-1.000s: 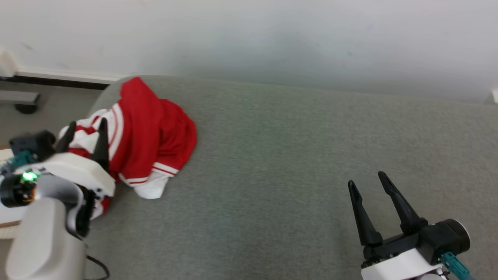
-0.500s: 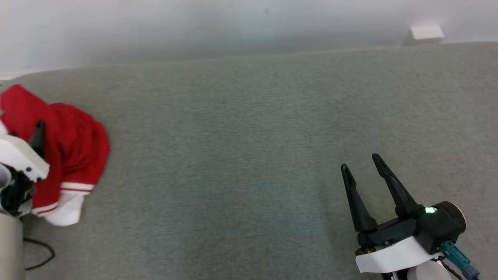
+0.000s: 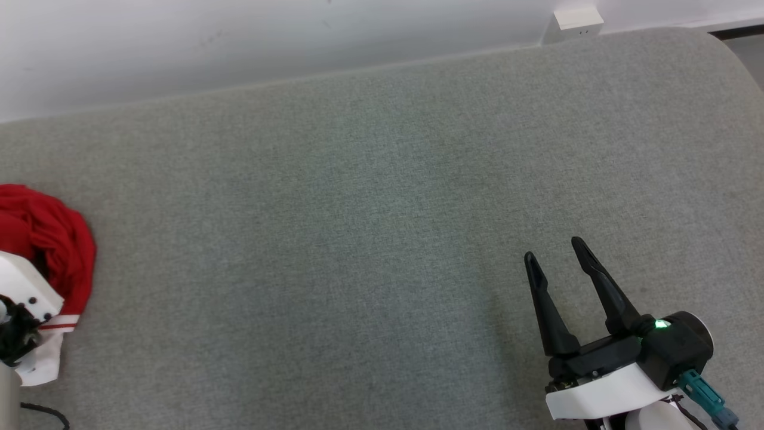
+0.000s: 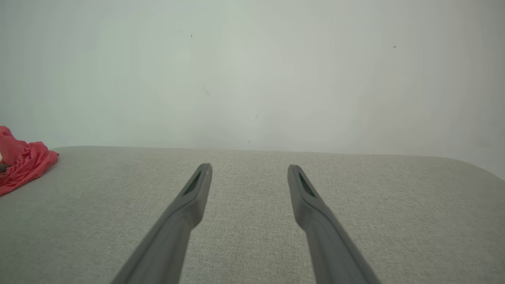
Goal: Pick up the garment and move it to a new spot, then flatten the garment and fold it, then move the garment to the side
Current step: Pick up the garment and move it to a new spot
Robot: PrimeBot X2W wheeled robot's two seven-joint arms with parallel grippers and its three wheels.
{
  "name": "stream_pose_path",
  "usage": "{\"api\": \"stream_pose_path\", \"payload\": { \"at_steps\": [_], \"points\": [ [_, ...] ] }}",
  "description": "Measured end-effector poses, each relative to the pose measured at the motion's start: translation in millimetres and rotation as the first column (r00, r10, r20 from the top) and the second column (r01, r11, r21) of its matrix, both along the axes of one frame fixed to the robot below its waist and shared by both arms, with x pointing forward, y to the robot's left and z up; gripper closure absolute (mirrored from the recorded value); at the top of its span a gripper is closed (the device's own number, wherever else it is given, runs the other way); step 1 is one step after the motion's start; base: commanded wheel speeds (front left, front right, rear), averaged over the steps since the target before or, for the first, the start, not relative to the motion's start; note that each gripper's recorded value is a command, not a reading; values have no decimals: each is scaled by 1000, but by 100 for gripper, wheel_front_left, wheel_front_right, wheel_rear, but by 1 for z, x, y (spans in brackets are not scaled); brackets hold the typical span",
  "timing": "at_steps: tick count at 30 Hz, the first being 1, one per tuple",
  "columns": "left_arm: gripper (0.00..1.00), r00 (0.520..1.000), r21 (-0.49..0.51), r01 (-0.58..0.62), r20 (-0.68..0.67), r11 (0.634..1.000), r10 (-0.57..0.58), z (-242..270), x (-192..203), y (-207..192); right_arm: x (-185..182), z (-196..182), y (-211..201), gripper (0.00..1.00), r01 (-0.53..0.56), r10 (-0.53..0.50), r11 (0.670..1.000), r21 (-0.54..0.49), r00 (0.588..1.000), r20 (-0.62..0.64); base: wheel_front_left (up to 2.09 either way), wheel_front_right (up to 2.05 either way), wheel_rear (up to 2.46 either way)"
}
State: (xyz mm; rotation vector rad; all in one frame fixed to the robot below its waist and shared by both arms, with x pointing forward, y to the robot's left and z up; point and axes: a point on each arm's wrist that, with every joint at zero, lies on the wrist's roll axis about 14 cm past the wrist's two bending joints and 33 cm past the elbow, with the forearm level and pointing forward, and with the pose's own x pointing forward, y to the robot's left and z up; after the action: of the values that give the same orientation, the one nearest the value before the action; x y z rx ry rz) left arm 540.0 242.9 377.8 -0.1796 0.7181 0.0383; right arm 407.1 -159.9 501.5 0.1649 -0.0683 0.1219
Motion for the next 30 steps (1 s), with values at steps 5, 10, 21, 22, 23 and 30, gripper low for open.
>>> {"api": "stream_pose_path", "payload": {
  "at_steps": [5,10,21,22,23,30],
  "points": [
    [100,998,21,32,49,999,-33,15,0,-4,0,6,4,0,-13,13,1000,2,1000,18,0,0,0],
    [100,984,77,65,163,995,-77,54,5,-2,-6,16,11,0,-29,28,999,13,999,44,0,0,0],
    [100,839,153,226,472,962,-272,188,5,-58,-29,41,15,0,-39,36,999,26,993,114,0,0,0],
    [100,817,147,246,501,958,-287,200,2,-68,-31,44,16,0,-40,37,999,26,992,123,0,0,0],
    [100,794,134,271,529,953,-300,211,-1,-79,-33,47,16,0,-40,36,999,26,991,131,0,0,0],
    [100,621,122,492,645,862,-445,261,-32,-172,-50,56,-2,0,17,-19,1000,16,987,162,0,0,0]
  ]
}}
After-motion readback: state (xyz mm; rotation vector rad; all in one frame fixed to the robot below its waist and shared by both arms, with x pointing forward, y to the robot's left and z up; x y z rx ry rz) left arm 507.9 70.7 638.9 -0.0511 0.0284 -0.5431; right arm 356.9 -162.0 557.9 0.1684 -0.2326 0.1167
